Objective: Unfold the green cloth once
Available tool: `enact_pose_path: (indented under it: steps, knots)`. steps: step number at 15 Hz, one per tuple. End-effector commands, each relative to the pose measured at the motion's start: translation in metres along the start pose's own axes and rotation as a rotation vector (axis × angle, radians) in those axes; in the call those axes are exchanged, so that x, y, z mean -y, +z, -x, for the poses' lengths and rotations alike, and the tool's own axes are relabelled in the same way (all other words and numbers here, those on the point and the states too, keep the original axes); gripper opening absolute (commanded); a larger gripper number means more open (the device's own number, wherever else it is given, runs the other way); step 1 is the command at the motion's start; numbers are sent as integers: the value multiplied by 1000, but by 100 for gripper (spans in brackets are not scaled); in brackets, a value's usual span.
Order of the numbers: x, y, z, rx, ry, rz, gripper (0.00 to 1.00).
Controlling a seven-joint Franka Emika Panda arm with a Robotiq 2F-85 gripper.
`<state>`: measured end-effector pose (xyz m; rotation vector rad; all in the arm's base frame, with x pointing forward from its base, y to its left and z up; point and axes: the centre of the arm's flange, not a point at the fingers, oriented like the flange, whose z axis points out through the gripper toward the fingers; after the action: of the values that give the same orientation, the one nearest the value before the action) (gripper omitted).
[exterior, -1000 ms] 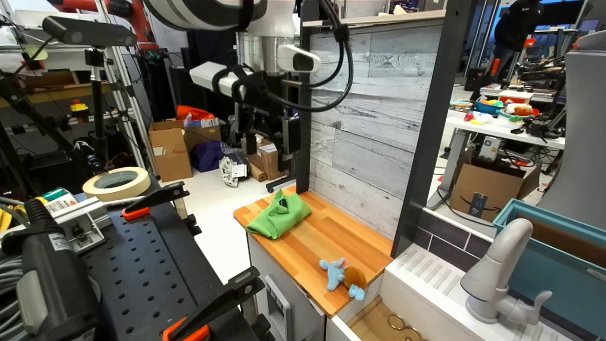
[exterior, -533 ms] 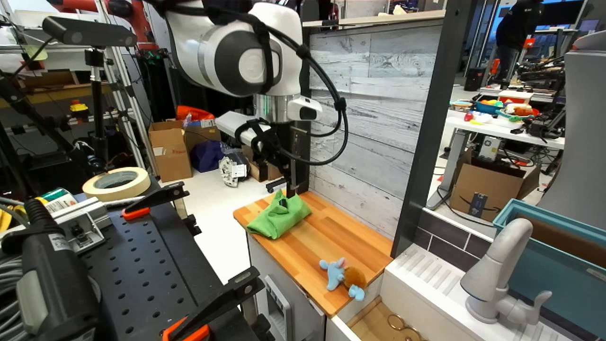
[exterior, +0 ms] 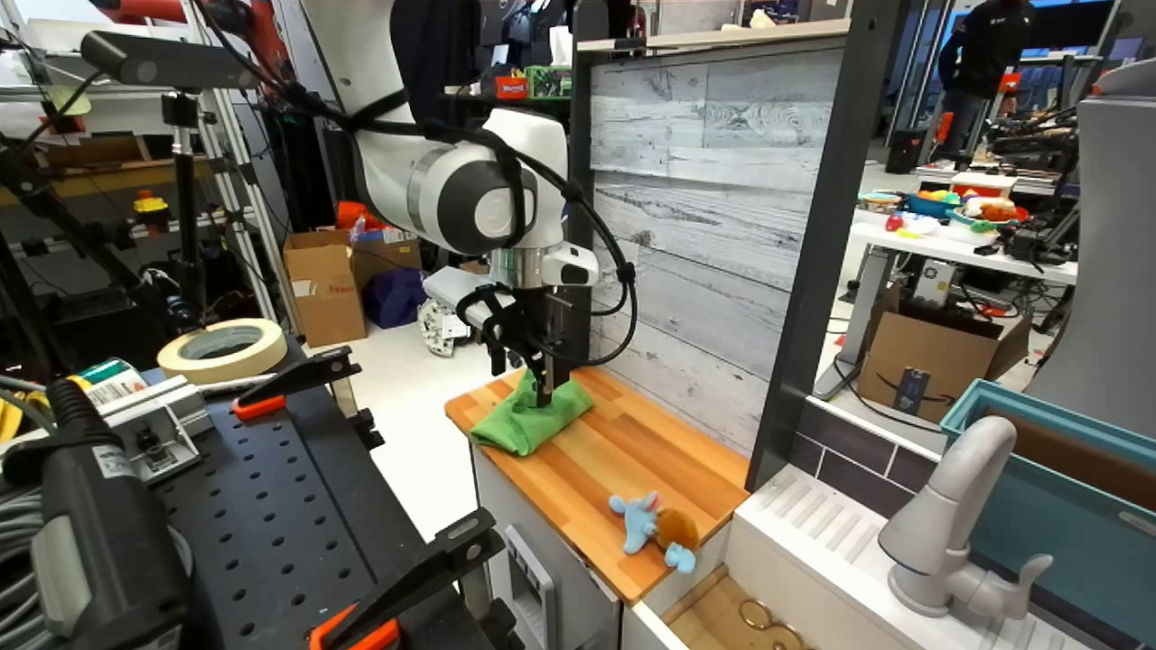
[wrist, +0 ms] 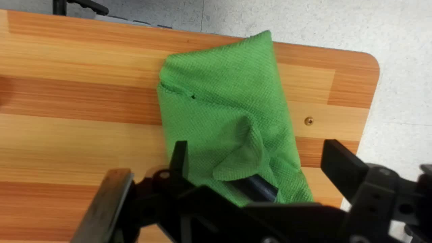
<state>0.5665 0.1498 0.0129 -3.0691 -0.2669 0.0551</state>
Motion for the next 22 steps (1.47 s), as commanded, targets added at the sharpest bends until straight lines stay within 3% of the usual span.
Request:
enact_pose_path:
  steps: [1,2,4,12,17,22]
  knots:
    - [9,21,-21,-7,6,11,100]
    - [11,24,-23,-15,9,15,75]
    - [13,27,-26,-19,10,17,65]
    - [12,29,-31,-31,7,24,3]
    - [6,19,-31,-40,8,44,1]
    - [-26,-31,-33,-128,61,75,1]
